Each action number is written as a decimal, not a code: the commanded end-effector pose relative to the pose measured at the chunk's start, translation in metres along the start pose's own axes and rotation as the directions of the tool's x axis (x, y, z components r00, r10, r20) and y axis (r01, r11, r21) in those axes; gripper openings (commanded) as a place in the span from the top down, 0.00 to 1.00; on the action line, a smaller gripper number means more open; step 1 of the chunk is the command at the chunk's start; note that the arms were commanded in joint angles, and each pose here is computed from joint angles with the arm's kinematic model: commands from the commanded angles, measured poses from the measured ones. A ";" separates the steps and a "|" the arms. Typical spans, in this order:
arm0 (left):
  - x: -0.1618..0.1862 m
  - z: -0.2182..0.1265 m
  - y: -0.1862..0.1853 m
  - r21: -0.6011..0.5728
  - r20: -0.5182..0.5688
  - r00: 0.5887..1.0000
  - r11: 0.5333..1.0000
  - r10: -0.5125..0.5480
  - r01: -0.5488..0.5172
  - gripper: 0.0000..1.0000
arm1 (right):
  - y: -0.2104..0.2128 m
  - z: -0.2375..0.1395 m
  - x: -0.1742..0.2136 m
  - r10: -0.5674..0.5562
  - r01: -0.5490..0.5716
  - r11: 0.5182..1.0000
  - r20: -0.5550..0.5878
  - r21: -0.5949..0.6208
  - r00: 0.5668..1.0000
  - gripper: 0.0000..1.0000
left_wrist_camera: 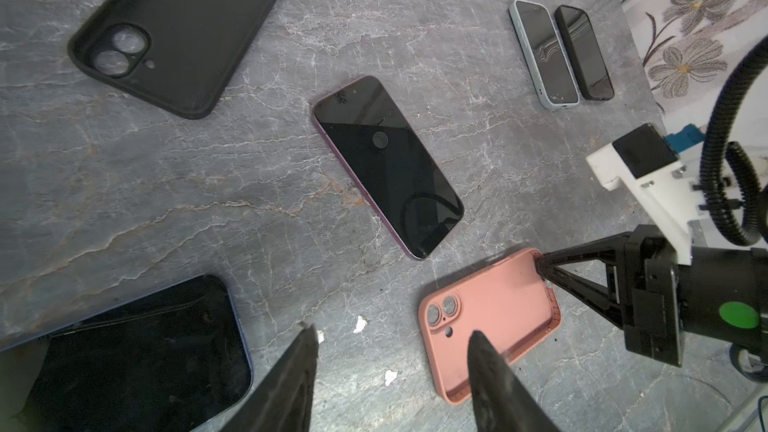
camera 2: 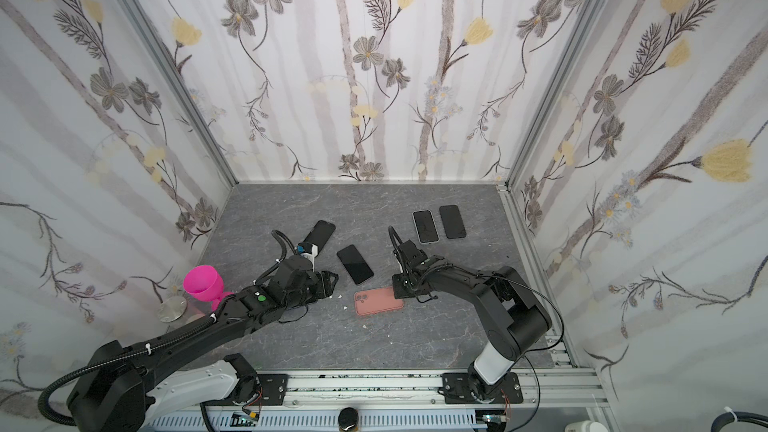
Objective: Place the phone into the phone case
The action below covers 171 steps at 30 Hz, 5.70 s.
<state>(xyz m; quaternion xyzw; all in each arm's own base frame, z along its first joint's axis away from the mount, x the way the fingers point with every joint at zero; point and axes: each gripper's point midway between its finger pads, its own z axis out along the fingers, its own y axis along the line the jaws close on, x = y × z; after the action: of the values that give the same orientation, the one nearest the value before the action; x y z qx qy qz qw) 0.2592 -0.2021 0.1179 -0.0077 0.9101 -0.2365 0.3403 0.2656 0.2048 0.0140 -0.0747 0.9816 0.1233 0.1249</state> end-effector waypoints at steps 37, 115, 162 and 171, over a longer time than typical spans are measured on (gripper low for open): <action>-0.158 -0.043 0.047 -0.125 0.212 0.975 0.991 0.070 -0.044 0.00 | 0.136 -0.047 -0.127 -0.384 0.390 0.920 0.284 0.036 0.879 0.00; -0.127 -0.002 0.008 0.245 -0.036 0.997 0.967 -0.067 0.074 0.18 | 0.127 -0.050 -0.131 -0.660 0.675 0.738 0.198 -0.007 0.724 0.53; -0.071 -0.037 -0.069 0.542 -0.196 0.978 0.824 -0.067 0.164 1.00 | 0.179 -0.140 -0.062 -0.758 0.829 0.559 0.382 -0.037 0.528 0.51; -0.081 -0.041 -0.066 0.523 -0.137 0.987 0.840 -0.084 0.144 1.00 | 0.176 -0.142 -0.074 -0.748 0.807 0.590 0.391 0.019 0.537 0.33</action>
<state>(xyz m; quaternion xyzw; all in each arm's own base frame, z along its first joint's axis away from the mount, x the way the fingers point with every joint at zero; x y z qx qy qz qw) 0.2803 -0.2341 0.2203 0.0511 0.8249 -0.5088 0.2409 0.2562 0.3493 0.1971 -0.5138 0.7820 0.1763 0.3056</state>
